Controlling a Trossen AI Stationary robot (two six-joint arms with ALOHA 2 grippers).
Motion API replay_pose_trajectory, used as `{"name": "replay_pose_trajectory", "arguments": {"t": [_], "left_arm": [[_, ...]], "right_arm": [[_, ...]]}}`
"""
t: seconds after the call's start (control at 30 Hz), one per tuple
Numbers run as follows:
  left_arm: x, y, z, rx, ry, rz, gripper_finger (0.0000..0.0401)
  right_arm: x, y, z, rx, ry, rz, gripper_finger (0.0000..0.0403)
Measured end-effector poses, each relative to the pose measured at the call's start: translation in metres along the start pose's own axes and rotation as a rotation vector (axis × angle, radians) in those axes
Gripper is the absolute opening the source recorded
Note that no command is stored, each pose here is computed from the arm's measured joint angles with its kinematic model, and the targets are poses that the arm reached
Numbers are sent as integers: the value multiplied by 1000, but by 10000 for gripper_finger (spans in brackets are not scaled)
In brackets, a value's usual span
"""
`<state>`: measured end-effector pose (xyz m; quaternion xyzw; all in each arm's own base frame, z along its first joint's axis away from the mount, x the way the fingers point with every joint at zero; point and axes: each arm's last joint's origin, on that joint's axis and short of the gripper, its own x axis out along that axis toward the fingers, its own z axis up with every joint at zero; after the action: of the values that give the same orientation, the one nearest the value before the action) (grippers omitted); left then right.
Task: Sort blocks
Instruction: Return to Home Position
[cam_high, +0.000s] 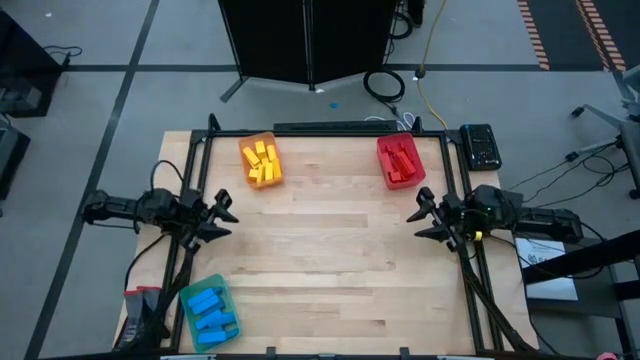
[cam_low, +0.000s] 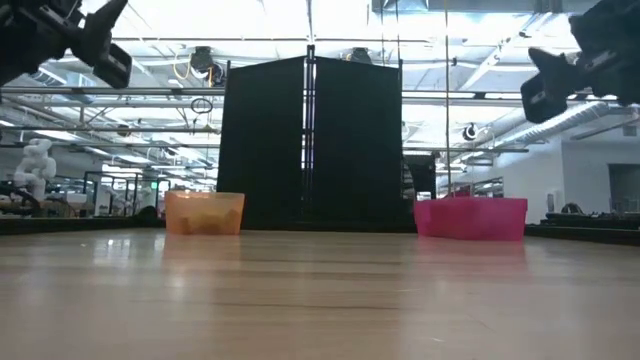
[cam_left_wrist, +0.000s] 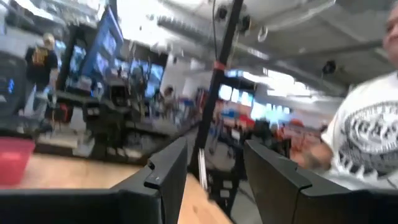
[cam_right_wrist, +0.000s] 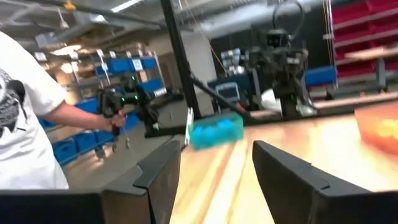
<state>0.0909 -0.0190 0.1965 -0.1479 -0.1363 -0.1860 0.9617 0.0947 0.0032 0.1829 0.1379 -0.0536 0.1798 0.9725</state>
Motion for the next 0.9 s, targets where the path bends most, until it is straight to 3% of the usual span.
{"name": "replay_pose_trajectory", "arguments": {"t": [0.23,0.47,0.63,0.83,0.9], "left_arm": [[0,-3,-12,-34,121,-28,164],[-1,-5,-20,-41,204,-39,164],[-1,-3,-24,75,229,-8,164],[-4,8,-26,228,229,346,164],[-4,9,-26,255,227,383,164]], "right_arm": [[0,-2,-8,22,78,-22,199],[-1,0,-9,-59,105,65,199],[-1,0,-9,-66,105,64,199],[-1,0,-9,-58,107,66,199],[-1,0,-9,-59,107,65,199]]}}
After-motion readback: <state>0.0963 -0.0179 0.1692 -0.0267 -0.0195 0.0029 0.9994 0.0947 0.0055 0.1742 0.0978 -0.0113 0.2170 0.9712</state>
